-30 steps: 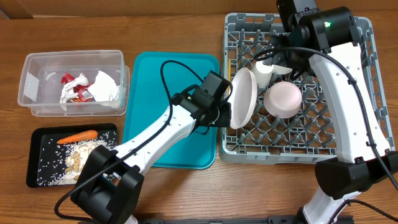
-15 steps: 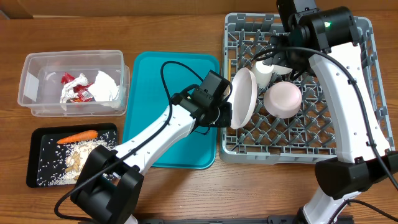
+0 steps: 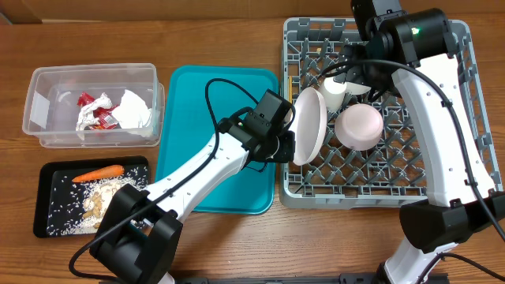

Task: Sort waste into correct bins and load items into the dishwasher

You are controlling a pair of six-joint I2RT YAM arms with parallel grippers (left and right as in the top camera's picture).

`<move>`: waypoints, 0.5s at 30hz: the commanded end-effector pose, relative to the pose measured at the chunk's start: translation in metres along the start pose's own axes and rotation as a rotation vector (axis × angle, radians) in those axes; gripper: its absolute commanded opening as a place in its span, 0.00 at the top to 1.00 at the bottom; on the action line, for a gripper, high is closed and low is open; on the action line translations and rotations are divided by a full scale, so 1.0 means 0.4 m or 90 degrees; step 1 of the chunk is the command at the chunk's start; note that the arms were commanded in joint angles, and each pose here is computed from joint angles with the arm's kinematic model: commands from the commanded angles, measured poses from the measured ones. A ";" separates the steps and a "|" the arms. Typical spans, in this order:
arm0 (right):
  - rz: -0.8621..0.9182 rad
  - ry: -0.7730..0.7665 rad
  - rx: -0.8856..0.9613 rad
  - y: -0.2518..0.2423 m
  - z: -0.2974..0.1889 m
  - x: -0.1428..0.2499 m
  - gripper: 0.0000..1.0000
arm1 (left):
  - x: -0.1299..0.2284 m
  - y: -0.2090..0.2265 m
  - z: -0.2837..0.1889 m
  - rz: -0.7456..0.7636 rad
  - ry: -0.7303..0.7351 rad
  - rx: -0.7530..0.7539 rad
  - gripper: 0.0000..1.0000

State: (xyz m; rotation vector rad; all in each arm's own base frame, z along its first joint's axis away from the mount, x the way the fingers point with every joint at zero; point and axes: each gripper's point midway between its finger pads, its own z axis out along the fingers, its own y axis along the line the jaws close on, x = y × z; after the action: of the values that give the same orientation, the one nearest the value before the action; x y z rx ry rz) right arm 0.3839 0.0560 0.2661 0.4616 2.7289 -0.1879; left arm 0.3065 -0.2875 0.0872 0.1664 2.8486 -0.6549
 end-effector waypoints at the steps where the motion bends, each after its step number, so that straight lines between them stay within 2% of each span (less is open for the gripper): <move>1: 0.012 -0.037 -0.022 -0.008 -0.054 -0.015 0.00 | -0.006 0.009 0.000 -0.001 0.004 0.002 0.66; 2: 0.012 -0.037 -0.022 -0.008 -0.054 -0.015 0.00 | -0.012 0.014 -0.002 -0.005 0.001 0.001 0.58; 5: 0.012 -0.037 -0.022 -0.008 -0.054 -0.015 0.00 | -0.047 0.030 -0.021 -0.023 -0.013 0.007 0.56; 10: 0.012 -0.037 -0.022 -0.008 -0.054 -0.015 0.00 | -0.129 0.016 -0.098 -0.042 -0.032 0.086 0.38; 12: 0.012 -0.037 -0.022 -0.008 -0.054 -0.015 0.00 | -0.172 0.020 -0.143 -0.056 -0.046 0.110 0.24; 13: 0.012 -0.037 -0.022 -0.008 -0.054 -0.015 0.00 | -0.197 0.031 -0.166 -0.066 -0.059 0.113 0.00; 15: 0.012 -0.037 -0.022 -0.008 -0.054 -0.015 0.00 | -0.248 0.062 -0.202 -0.082 -0.097 0.105 0.00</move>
State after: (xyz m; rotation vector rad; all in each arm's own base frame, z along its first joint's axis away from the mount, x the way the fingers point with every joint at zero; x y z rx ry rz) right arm 0.3839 0.0560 0.2661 0.4616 2.7289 -0.1879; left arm 0.3697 -0.2455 0.1412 -0.0310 2.7570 -0.8242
